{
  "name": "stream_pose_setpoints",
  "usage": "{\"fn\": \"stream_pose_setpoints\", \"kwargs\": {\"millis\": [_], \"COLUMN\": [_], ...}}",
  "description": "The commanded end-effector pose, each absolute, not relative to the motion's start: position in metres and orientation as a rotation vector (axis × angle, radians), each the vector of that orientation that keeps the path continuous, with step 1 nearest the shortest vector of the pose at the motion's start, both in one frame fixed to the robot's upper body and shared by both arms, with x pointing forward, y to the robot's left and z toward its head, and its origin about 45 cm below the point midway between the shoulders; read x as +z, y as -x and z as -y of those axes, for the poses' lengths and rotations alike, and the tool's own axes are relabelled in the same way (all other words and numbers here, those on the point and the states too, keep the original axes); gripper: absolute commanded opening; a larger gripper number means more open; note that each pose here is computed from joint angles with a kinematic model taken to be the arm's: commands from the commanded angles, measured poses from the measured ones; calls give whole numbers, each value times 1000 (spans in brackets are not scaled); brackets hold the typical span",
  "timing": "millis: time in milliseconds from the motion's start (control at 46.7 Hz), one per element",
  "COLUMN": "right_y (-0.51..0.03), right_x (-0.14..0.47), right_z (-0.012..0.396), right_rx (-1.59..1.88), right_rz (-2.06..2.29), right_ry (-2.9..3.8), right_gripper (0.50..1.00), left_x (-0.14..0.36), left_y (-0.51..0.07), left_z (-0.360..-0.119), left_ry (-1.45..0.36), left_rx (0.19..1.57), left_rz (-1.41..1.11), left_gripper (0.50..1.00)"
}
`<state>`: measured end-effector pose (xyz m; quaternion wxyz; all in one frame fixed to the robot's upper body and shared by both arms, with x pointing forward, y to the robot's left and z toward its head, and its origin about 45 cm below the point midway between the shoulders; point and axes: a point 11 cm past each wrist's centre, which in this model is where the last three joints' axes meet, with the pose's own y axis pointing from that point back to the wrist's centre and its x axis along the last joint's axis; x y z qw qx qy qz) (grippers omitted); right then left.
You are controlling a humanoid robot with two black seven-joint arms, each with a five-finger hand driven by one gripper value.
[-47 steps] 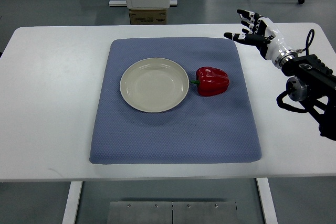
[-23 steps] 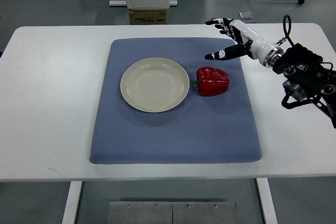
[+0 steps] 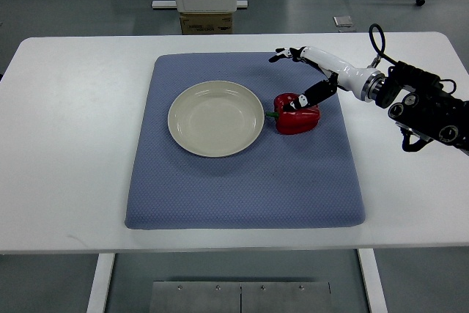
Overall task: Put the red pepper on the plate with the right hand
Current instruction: 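Reach the open right hand forward over the red bell pepper, then close the right hand's fingers around the red bell pepper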
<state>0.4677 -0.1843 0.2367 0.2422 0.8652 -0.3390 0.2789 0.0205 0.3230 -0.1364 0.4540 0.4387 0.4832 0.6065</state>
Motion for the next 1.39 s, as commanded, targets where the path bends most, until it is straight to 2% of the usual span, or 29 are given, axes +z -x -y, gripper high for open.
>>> {"fn": "stream_pose_setpoints", "kwargs": {"millis": [0,985,1371], "right_y": [-466,-460,-459], "right_x": [233,204,200], "right_z": [184,204,206], "right_rx": [786,821,812], "right_rz": [881,761,758], "right_ry": [-2347,-2220,-2218], "right_gripper": [998,970,866], "left_x": [-136,-136,-136], "left_y": [-21,-21,-21], "left_z": [-323,-323,-323], "left_ry": [-1083,-1083,-1083], "left_rx": [1497,1497,1497], "left_rz": [-1192,-1192,-1192], "left_gripper": [1000,1000,1000]}}
